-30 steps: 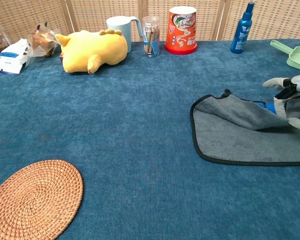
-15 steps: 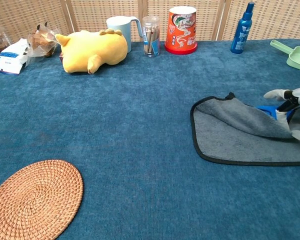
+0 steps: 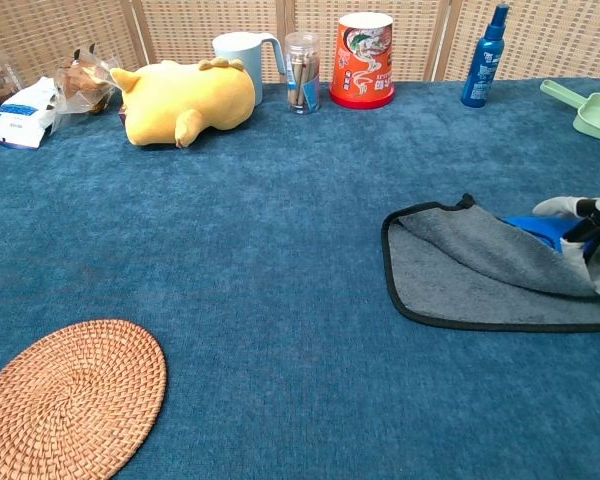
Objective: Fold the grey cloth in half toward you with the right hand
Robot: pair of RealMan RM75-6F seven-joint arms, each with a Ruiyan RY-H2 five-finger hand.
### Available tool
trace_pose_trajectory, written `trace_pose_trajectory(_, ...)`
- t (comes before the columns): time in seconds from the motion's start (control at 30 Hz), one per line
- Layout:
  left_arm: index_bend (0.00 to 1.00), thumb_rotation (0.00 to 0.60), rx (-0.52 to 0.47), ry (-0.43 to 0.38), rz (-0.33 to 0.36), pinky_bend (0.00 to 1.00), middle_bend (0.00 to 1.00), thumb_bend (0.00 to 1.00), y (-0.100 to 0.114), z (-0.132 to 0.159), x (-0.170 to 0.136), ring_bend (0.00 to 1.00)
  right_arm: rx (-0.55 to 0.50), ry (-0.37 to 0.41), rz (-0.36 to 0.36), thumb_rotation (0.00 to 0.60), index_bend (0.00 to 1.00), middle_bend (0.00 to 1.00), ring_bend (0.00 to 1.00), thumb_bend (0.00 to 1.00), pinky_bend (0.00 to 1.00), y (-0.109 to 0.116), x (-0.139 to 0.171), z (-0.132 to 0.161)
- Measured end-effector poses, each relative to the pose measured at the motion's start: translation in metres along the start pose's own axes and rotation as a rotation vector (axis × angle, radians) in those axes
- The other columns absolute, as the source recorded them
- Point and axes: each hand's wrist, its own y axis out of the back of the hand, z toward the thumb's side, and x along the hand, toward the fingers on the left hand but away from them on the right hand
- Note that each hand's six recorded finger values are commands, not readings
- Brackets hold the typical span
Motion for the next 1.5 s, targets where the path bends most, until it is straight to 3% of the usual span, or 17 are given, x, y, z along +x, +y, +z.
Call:
trace_pose_trajectory(0.03,0.0,0.6,0.0,0.0,0.0,0.0,0.0,0.28,0.0,0.0,0.0,0.0,-0.009,0.007,0.003,0.6,0.03,0.0,0.0,0.31,0.19,0.0,0.0,0.0)
trace_pose_trajectory(0.07,0.0,0.6,0.001,0.0,0.0,0.0,0.0,0.28,0.0,0.0,0.0,0.0,-0.018,0.015,0.006,0.6,0.0,0.0,0.0,0.3,0.19,0.0,0.001,0.001)
trace_pose_trajectory(0.33,0.0,0.6,-0.001,-0.002,-0.001,0.0,0.0,0.28,0.0,0.0,0.0,0.0,-0.025,0.054,0.036,0.6,0.0,0.0,0.0,0.24,0.19,0.012,0.008,-0.002)
trace_pose_trajectory(0.6,0.0,0.6,0.001,-0.004,-0.004,0.0,0.0,0.28,-0.001,0.001,0.0,0.0,-0.079,0.049,0.015,0.6,0.0,0.0,0.0,0.29,0.19,0.036,0.005,0.0)
trace_pose_trajectory(0.73,0.0,0.6,0.002,-0.004,-0.003,0.0,0.0,0.28,-0.001,0.001,-0.001,0.0,-0.119,0.047,-0.029,0.6,0.09,0.0,0.0,0.37,0.19,0.053,-0.003,0.003)
trace_pose_trajectory(0.83,0.0,0.6,0.002,-0.002,-0.004,0.0,0.0,0.28,-0.001,0.001,0.0,0.0,-0.144,0.031,-0.061,0.596,0.26,0.0,0.0,0.4,0.19,0.067,-0.012,0.002)
trace_pose_trajectory(0.9,0.0,0.6,0.002,-0.001,-0.004,0.0,0.0,0.28,-0.001,0.001,0.0,0.0,-0.147,0.006,-0.077,0.554,0.36,0.0,0.0,0.4,0.19,0.073,-0.021,-0.002)
trace_pose_trajectory(1.03,0.0,0.6,0.003,0.001,-0.006,0.0,0.0,0.28,-0.001,0.0,0.001,0.0,-0.156,-0.042,-0.08,0.385,0.4,0.0,0.0,0.4,0.19,0.078,-0.034,-0.005)
trace_pose_trajectory(1.2,0.0,0.6,0.005,0.002,-0.008,0.0,0.0,0.28,-0.002,0.0,0.001,0.0,-0.164,-0.087,-0.06,0.361,0.37,0.0,0.0,0.39,0.19,0.078,-0.054,0.004)
trace_pose_trajectory(1.3,0.0,0.6,0.003,0.004,-0.008,0.0,0.0,0.28,-0.002,0.0,0.001,0.0,-0.159,-0.09,-0.05,0.353,0.25,0.0,0.0,0.44,0.19,0.077,-0.069,0.013)
trace_pose_trajectory(1.5,0.0,0.6,0.0,0.007,-0.005,0.0,0.0,0.28,-0.001,-0.002,0.002,0.0,-0.162,-0.073,-0.006,0.369,0.13,0.0,0.0,0.47,0.19,0.072,-0.084,0.025)
